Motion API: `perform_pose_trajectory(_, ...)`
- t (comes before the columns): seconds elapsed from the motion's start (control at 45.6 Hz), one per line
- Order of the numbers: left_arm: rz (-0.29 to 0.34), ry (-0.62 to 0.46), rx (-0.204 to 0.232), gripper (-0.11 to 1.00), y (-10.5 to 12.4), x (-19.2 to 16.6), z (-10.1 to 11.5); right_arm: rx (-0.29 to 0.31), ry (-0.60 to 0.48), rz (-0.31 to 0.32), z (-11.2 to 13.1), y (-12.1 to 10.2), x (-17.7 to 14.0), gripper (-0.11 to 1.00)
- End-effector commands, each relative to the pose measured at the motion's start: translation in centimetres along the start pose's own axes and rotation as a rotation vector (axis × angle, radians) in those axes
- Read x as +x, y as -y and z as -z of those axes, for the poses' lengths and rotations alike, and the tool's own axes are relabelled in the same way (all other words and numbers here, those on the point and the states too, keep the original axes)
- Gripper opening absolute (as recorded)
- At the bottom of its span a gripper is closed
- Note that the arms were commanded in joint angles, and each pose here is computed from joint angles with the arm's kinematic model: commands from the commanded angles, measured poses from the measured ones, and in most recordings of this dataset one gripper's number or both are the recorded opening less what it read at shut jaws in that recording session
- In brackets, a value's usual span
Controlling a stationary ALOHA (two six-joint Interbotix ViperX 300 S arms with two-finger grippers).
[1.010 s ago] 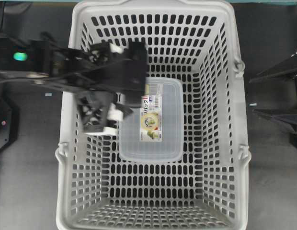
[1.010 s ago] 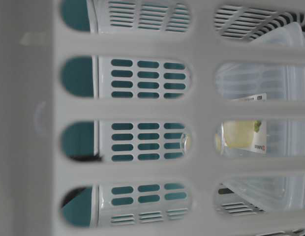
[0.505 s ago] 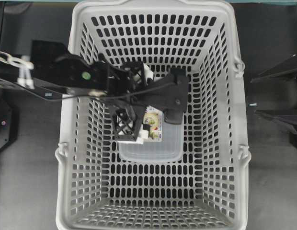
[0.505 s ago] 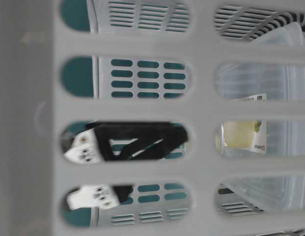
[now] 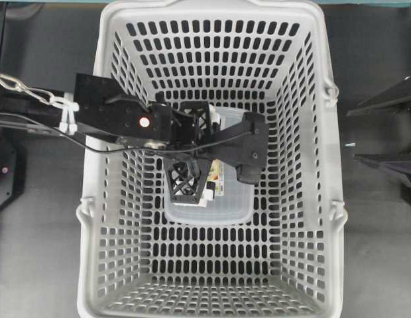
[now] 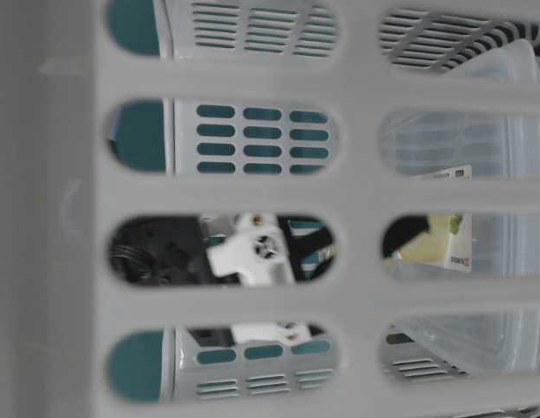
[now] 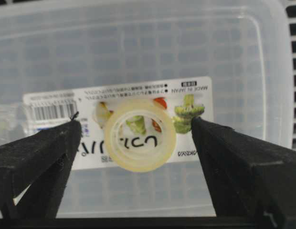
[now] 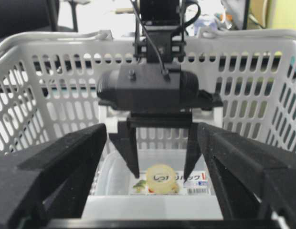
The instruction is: Pick up the cellophane tape from the shopping basket with the left arm.
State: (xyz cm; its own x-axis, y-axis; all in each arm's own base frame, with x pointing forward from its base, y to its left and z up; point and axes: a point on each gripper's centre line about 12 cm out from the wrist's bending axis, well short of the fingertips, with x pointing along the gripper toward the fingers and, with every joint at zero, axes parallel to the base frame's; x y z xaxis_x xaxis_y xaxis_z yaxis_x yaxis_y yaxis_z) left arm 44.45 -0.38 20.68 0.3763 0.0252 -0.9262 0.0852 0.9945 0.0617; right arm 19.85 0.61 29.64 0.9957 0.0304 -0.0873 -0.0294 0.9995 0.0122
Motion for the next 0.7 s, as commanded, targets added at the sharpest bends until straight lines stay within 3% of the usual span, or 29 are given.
perform_pose_trajectory(0.0, -0.002, 0.009, 0.003, 0.9, 0.1, -0.1, 0.0, 0.003, 0.026, -0.002, -1.0, 0.0, 0.1, 0.75)
perform_pose_trajectory(0.483, -0.001, 0.029, 0.008, 0.88, 0.3, 0.9, 0.7, 0.004, 0.023, -0.002, -0.9, 0.0, 0.1, 0.75)
perform_pose_trajectory(0.571, -0.002, 0.032, 0.01, 0.79, 0.3, 0.8, 0.6, 0.003, 0.021, -0.002, -0.8, 0.0, 0.1, 0.75)
perform_pose_trajectory(0.68, 0.001, 0.044, 0.031, 0.52, 0.7, 0.4, 0.3, 0.004, 0.018, -0.002, -0.7, 0.0, 0.1, 0.75)
